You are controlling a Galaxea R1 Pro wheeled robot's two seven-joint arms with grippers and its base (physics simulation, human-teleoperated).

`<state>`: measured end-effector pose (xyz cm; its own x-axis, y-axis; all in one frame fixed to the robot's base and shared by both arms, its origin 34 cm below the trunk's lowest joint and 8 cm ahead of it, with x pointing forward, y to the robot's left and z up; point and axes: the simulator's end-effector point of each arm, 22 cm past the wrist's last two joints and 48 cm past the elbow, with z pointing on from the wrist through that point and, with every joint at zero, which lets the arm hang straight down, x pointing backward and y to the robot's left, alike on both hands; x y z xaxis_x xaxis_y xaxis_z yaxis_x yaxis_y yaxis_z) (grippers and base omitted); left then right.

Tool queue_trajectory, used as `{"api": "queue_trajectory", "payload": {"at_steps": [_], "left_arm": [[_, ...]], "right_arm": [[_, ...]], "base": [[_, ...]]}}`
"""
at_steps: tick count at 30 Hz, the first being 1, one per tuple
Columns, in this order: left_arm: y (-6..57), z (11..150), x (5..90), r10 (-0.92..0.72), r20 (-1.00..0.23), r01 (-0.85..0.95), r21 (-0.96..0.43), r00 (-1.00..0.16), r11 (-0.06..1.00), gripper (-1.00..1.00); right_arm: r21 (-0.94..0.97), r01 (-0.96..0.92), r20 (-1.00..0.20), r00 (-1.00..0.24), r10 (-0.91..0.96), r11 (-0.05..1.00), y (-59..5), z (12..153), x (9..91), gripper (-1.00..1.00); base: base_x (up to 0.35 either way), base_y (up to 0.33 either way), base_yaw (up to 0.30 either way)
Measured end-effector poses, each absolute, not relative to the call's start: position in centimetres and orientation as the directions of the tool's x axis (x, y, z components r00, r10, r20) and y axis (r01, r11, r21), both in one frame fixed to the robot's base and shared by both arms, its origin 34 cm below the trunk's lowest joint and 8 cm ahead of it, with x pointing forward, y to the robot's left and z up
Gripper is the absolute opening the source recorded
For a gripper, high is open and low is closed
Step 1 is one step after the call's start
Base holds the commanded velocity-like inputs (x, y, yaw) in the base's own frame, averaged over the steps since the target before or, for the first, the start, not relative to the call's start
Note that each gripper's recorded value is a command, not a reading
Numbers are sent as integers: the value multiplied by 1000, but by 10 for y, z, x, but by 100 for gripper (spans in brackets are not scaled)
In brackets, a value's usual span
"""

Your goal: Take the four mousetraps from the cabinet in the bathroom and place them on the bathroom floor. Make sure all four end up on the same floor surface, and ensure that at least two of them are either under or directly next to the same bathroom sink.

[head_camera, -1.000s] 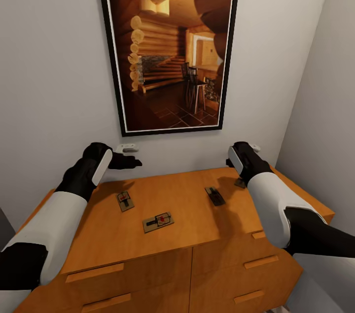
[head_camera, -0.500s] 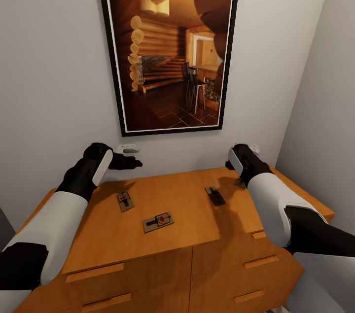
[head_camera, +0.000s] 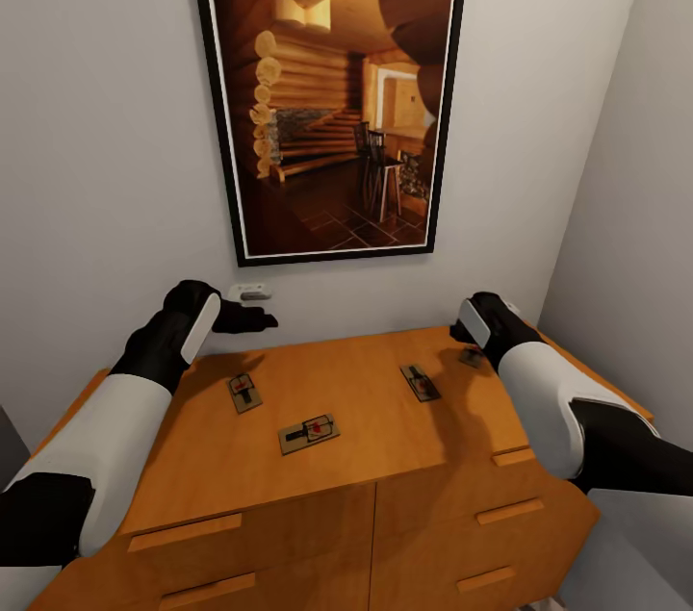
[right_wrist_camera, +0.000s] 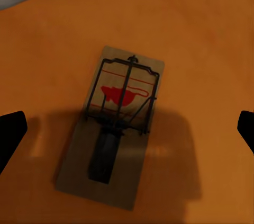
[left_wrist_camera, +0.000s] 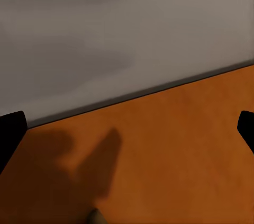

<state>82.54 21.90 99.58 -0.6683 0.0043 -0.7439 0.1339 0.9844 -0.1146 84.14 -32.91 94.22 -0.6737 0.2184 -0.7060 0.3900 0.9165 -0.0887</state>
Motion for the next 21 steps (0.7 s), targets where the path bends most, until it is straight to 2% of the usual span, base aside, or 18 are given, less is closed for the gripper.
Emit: {"api": "queue_trajectory", "payload": {"at_steps": [21], "left_arm": [[220,992,825,3,-738,131,-116,-675,985,100]], "right_arm": [[-81,392,-705,-673,225,917,-329,941,841,100]], "base": [[0,0,0]]}}
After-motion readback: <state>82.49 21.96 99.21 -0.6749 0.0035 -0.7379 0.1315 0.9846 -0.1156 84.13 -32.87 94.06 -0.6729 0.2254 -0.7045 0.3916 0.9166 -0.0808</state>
